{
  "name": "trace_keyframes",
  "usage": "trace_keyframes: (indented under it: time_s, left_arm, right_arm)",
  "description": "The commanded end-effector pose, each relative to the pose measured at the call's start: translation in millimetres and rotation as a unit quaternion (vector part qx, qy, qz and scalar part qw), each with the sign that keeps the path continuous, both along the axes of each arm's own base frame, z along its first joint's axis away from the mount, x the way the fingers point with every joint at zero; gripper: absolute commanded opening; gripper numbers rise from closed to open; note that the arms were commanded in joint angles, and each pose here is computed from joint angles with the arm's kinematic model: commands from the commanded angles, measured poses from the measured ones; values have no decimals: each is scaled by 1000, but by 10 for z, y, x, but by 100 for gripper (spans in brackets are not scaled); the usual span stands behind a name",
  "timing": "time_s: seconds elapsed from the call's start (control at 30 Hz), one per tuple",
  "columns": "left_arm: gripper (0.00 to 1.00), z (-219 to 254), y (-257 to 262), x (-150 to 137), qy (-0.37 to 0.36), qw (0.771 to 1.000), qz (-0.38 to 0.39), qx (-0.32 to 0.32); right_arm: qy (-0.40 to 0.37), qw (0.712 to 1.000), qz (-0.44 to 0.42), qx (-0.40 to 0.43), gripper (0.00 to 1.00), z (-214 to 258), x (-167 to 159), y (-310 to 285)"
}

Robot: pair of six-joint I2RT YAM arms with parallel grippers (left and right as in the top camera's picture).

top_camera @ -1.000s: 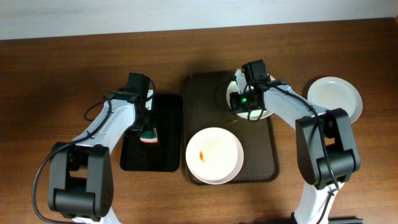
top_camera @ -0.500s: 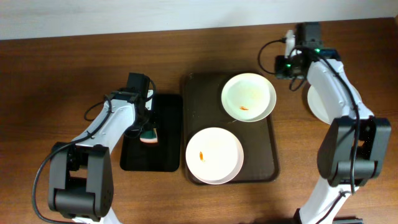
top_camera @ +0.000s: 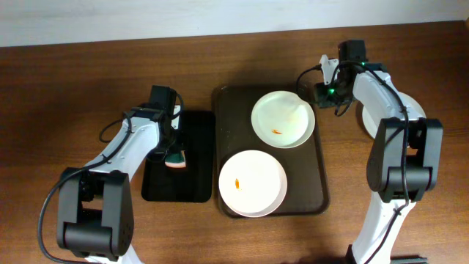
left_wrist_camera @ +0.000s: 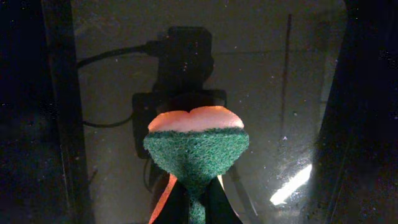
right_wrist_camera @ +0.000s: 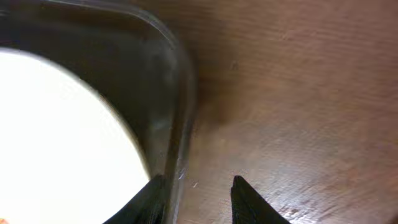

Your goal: Clean dirty plates on tray and stack at the side

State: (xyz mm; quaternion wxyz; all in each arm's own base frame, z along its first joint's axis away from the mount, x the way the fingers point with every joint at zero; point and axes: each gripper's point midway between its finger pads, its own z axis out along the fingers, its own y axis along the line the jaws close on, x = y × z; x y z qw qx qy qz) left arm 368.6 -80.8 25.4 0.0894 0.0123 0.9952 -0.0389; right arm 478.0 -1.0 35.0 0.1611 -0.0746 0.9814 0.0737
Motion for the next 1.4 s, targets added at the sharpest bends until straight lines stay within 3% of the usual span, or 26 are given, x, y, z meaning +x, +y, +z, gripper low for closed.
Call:
trace_keyframes:
  time_s: [0.0,0.17,0.33,0.53,0.77,0.93,1.07,1.17,1.23,1.37]
  left_arm:
    - [0,162,11,94,-26,1000,-3,0]
    - [0,162,10,94,-26,1000,-3,0]
    - [0,162,10,94,-26,1000,-3,0]
    - [0,162,10,93,-26,1000,-3,0]
    - [0,162,10,95,-26,1000,-3,0]
    - [0,162,10,94,-26,1000,-3,0]
    - [0,162,10,94,-26,1000,-3,0]
    - [0,162,10,94,-26,1000,-3,0]
    - [0,162,10,94,-26,1000,-3,0]
    - [0,162,10,93,-26,1000,-3,0]
  right_arm:
    - [9,998,27,48,36,166,-60,211]
    - [-36,981,193,2,37,307,-51,536]
    - [-70,972,207,-90,36,31,282,567]
    - [-71,973,198,-95,35,-68,325,548]
    - [-10,996,76,-46,4,-193,147,545]
    - [46,995,-91,-16,4,-206,-11,471]
    - [124,979,-161,-8,4,-250,-358,485]
    - [174,971,-166,9,9,-241,-588,577]
    - [177,974,-144,3,27,-232,-620,583]
    - [144,985,-95,-6,33,-230,-490,572]
